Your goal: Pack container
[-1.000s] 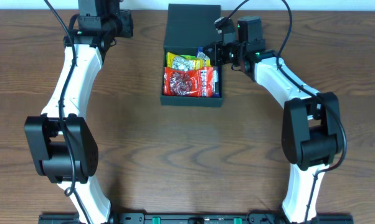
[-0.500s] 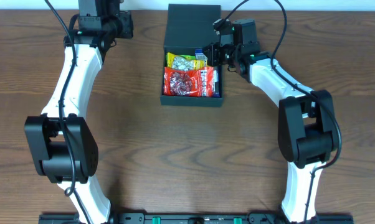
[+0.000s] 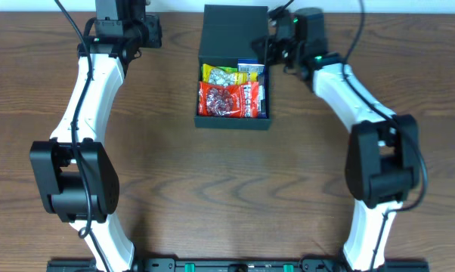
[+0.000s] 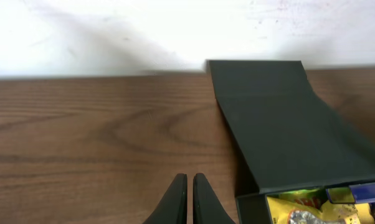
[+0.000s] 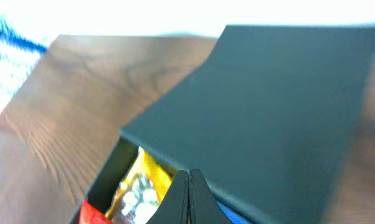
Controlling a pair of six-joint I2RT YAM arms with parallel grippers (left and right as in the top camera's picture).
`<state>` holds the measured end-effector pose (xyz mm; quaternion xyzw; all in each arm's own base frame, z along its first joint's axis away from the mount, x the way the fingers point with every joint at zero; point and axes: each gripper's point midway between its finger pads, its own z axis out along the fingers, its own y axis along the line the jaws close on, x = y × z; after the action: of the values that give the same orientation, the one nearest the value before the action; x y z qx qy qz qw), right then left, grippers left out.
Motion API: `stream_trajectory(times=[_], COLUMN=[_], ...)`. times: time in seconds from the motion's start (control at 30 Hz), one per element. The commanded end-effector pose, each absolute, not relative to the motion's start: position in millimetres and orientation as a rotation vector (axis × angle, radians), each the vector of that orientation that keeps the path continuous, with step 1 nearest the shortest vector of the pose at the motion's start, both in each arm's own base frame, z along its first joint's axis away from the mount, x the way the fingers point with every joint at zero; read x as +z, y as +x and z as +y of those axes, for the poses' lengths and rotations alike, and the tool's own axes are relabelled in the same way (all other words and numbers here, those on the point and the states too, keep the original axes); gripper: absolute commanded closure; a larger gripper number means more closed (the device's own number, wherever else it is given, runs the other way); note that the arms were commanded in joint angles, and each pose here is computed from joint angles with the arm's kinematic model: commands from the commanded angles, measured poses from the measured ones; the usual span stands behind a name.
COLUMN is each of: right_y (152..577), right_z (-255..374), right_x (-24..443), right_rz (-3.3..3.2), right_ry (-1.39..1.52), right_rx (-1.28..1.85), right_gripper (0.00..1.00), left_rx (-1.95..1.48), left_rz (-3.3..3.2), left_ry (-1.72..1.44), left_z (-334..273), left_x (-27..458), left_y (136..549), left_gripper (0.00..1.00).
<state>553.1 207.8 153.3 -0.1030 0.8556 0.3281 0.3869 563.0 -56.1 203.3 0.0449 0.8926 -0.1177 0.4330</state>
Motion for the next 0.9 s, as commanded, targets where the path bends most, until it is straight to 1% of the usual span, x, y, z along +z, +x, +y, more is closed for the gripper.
stream_trajectory(times=[0.0,0.13,0.23,0.37,0.53,0.6,0.73,0.87], right_y=[565,569,572,573,571,571,570,575], right_z=[176,142,123,119,122,125,134,149], right_x=[201,173,148,120,87,73,46,38], right_rz=[2.089,2.189,2.248,2.300,2.362,2.380,2.404,2.364], right_ry=[-0.205,-0.034,0.080,0.166,0.250,0.273,0.299,0.279], right_rx=[0.793,0.799,0.814,0.861,0.900,0.932,1.026,1.115], right_gripper=[0.99,0.99,0.99,0.99,0.99,0.99,0.99,0.99], left_rx=[-0.313,-0.400,-0.596,-0.802,-0.940,-0.956,-0.948,-0.949], left_rz=[2.205,2.217,2.219,2.260,2.343,2.360,2.355,2.355], left_ry=[0.093,-0.023,-0.100,-0.174,-0.310,-0.314,-0.308,-0.306], left_z=[-58,-62,-81,-100,-110,-113,-115,-116], left_x=[212,192,157,111,63,53,53,53], left_y=[565,577,593,599,594,592,593,593], left_gripper=[0.94,0.94,0.94,0.94,0.94,0.94,0.94,0.94])
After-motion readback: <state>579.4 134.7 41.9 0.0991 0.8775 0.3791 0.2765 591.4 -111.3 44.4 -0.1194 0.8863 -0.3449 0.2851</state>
